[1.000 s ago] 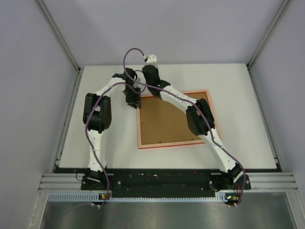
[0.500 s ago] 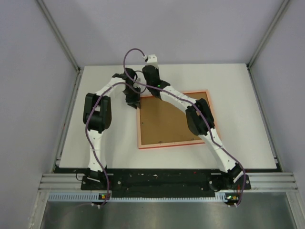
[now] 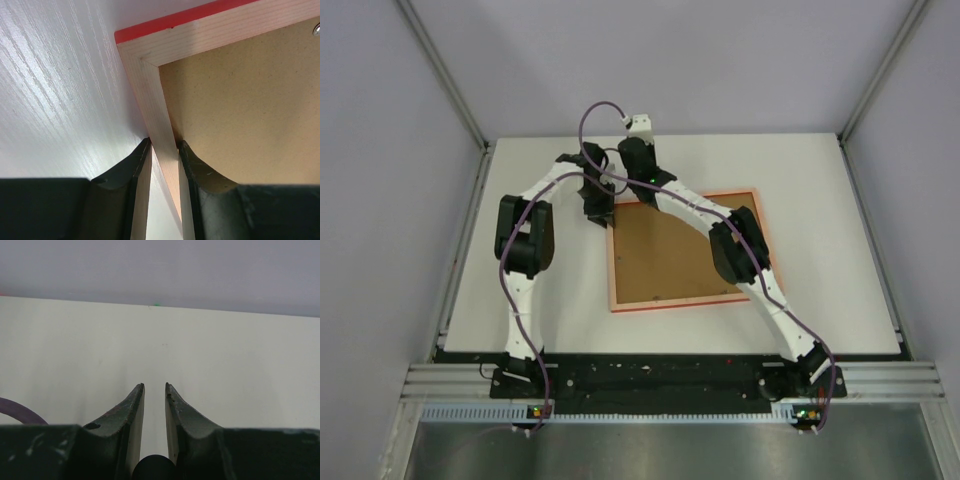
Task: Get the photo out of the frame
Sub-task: Release the photo frame item from the photo frame.
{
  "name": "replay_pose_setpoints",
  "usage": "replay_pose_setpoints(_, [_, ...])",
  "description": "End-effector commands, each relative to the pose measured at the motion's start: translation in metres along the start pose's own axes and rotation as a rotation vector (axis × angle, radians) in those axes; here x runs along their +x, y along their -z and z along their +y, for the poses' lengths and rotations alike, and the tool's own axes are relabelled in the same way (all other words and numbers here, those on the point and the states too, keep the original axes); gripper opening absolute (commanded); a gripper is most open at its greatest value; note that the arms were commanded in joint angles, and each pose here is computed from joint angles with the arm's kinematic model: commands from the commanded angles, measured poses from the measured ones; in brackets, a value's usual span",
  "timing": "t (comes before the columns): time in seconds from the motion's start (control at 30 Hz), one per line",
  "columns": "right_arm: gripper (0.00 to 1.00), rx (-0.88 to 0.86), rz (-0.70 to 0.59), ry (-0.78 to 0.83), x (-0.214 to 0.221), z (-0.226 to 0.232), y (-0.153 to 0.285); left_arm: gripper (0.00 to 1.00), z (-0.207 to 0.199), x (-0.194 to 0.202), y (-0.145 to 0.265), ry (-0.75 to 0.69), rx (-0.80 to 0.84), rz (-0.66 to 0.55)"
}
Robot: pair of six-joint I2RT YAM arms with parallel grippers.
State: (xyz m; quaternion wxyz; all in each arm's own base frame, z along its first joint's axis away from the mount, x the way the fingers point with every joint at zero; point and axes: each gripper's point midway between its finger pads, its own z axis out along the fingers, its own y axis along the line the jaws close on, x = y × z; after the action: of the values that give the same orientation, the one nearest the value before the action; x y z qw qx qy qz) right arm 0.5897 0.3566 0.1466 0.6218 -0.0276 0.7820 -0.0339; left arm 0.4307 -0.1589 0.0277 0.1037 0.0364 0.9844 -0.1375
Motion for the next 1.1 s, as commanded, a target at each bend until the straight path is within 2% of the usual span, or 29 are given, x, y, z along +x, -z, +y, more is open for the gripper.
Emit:
replay_pose_setpoints(0.0, [0.00, 0.051, -0.010, -0.004, 0.002, -0.013, -0.006, 0.24, 0.040, 0.018, -0.032, -0.027, -0.130, 0.076])
replay_pose_setpoints(0.37, [0.00, 0.003, 0.025, -0.033, 0.016, -0.005, -0.008, 0.24, 0.040, 0.018, -0.031, -0.021, -0.122, 0.076])
replay_pose_setpoints(0.6, [0.00, 0.007, 0.090, 0.027, 0.030, -0.010, -0.006, 0.24, 0.041, 0.017, -0.031, -0.018, -0.120, 0.076])
replay_pose_setpoints(0.83, [0.00, -0.003, 0.099, 0.096, 0.034, -0.009, -0.013, 0.24, 0.040, 0.018, -0.031, -0.017, -0.119, 0.078])
replay_pose_setpoints(1.07, [0.00, -0.073, 0.122, 0.006, 0.031, -0.012, -0.024, 0.24, 0.040, 0.018, -0.031, -0.019, -0.119, 0.076])
